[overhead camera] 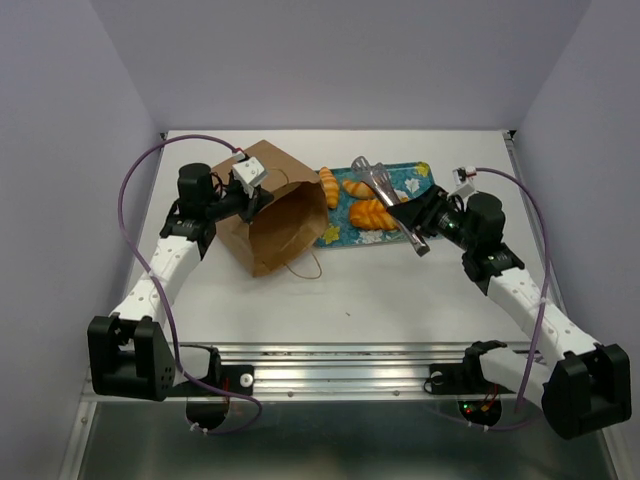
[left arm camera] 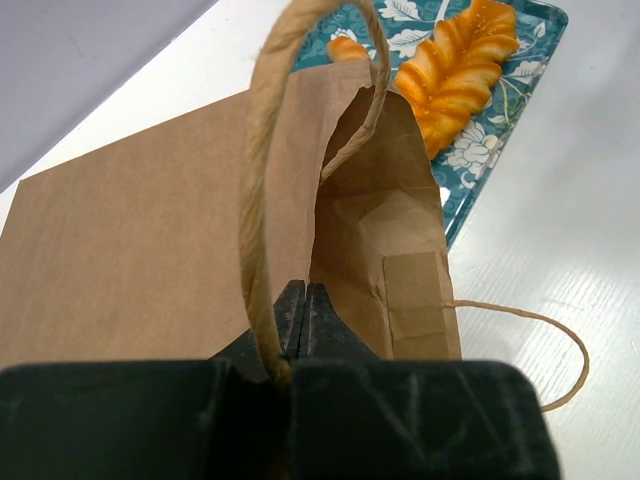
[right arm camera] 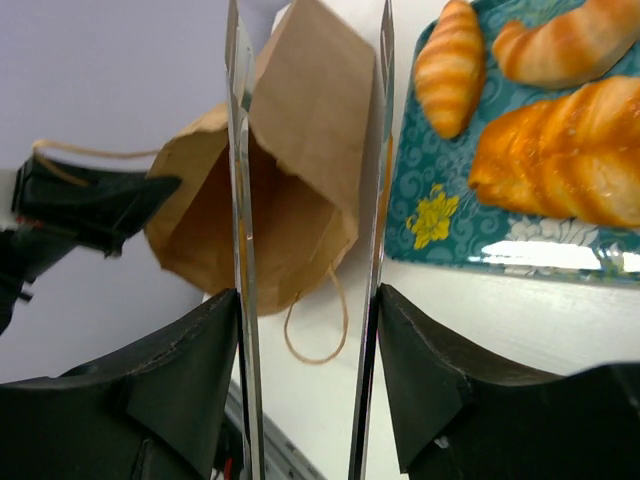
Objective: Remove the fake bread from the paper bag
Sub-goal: Take out the fake bread from the paper bag.
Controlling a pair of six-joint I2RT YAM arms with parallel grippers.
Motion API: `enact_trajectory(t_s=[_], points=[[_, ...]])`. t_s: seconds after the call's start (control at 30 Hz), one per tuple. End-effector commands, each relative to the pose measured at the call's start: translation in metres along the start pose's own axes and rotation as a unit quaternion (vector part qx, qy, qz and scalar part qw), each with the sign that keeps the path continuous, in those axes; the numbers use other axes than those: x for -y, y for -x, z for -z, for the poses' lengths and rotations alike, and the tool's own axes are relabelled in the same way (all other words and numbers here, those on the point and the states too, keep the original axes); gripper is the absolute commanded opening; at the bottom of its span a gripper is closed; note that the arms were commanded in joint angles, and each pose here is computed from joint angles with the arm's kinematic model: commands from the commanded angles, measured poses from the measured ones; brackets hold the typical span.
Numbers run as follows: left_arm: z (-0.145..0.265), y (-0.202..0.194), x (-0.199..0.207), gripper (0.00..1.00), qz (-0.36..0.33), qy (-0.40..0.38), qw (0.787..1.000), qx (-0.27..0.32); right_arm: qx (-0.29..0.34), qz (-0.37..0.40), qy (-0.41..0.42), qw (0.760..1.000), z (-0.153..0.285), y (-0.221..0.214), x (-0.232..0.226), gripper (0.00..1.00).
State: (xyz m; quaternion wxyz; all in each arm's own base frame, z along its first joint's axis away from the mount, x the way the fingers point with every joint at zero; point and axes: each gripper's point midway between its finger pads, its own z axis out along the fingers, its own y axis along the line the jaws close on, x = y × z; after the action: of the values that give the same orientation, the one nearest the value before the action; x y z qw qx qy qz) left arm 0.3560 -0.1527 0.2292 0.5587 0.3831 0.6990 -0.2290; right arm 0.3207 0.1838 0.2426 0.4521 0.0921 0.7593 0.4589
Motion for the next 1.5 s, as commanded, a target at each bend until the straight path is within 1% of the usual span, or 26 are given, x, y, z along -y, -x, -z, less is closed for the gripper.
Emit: enact_trajectory(t_s=[0.0,0.07,0.1,0.2,0.23,0.33,0.37,0.47,0.57,0.6,0.7,0.73,0.77,0.83,0.87,0.97,1.0,1.03,1.1,1.2,1.27,1.47], points=[[-0.004,0.018,-0.002,0.00,-0.023,-0.010,0.999,0.027,-0.037,0.035,0.071,0.996,0.019,-0.007,-0.035,0.63],[-0.005,0.018,-0.003,0.00,-0.022,-0.013,0.999,0.028,-0.073,0.034,0.071,0.994,0.024,-0.020,-0.034,0.63],[-0.006,0.019,-0.003,0.00,-0.021,-0.015,0.999,0.029,-0.097,0.040,0.091,0.990,0.028,-0.028,-0.040,0.62],[-0.008,0.021,-0.003,0.00,-0.022,-0.017,0.999,0.033,-0.123,0.047,0.114,0.985,0.033,-0.040,-0.051,0.62],[-0.008,0.021,-0.004,0.00,-0.021,-0.017,0.999,0.033,-0.123,0.052,0.111,0.985,0.032,-0.040,-0.053,0.62],[-0.009,0.022,-0.004,0.00,-0.018,-0.019,0.999,0.036,-0.150,0.055,0.113,0.981,0.027,-0.057,-0.054,0.62],[-0.009,0.024,-0.004,0.00,-0.017,-0.019,0.999,0.038,-0.171,0.054,0.120,0.976,0.023,-0.069,-0.056,0.62],[-0.009,0.030,-0.006,0.00,-0.012,-0.016,0.999,0.045,-0.191,0.062,0.135,0.970,0.011,-0.085,-0.066,0.62],[-0.010,0.031,-0.007,0.00,-0.006,-0.015,0.999,0.047,-0.222,0.078,0.164,0.958,-0.006,-0.103,-0.085,0.61],[-0.010,0.031,-0.007,0.00,-0.005,-0.015,0.999,0.047,-0.232,0.074,0.151,0.958,-0.017,-0.110,-0.077,0.62],[-0.011,0.031,-0.006,0.00,0.002,-0.016,0.999,0.048,-0.229,0.075,0.132,0.961,-0.038,-0.110,-0.070,0.61],[-0.011,0.031,-0.006,0.00,0.002,-0.016,0.999,0.050,-0.219,0.071,0.114,0.966,-0.053,-0.107,-0.064,0.61],[-0.010,0.033,-0.005,0.00,0.006,-0.015,0.998,0.054,-0.217,0.070,0.110,0.967,-0.059,-0.108,-0.065,0.61],[-0.010,0.034,-0.006,0.00,0.012,-0.011,0.998,0.057,-0.188,0.069,0.111,0.973,-0.077,-0.099,-0.075,0.61],[-0.010,0.035,-0.008,0.00,0.014,-0.006,0.998,0.059,-0.197,0.063,0.107,0.973,-0.086,-0.109,-0.074,0.61],[-0.010,0.037,-0.009,0.00,0.027,-0.003,0.998,0.060,-0.183,0.051,0.105,0.976,-0.114,-0.114,-0.085,0.61],[-0.010,0.038,-0.008,0.00,0.026,-0.003,0.998,0.062,-0.187,0.045,0.106,0.976,-0.119,-0.117,-0.088,0.61],[-0.010,0.039,-0.007,0.00,0.027,-0.005,0.997,0.067,-0.183,0.033,0.096,0.978,-0.131,-0.121,-0.089,0.61],[-0.010,0.041,-0.007,0.00,0.030,-0.005,0.997,0.071,-0.176,0.021,0.078,0.981,-0.143,-0.124,-0.085,0.61],[-0.010,0.042,-0.006,0.00,0.037,-0.004,0.997,0.073,-0.167,0.013,0.054,0.984,-0.160,-0.139,-0.084,0.61],[-0.009,0.042,-0.005,0.00,0.040,-0.004,0.996,0.074,-0.141,0.010,0.029,0.990,-0.171,-0.135,-0.077,0.61],[-0.010,0.042,-0.003,0.00,0.045,-0.010,0.996,0.077,-0.138,-0.008,0.015,0.990,-0.195,-0.149,-0.079,0.61]])
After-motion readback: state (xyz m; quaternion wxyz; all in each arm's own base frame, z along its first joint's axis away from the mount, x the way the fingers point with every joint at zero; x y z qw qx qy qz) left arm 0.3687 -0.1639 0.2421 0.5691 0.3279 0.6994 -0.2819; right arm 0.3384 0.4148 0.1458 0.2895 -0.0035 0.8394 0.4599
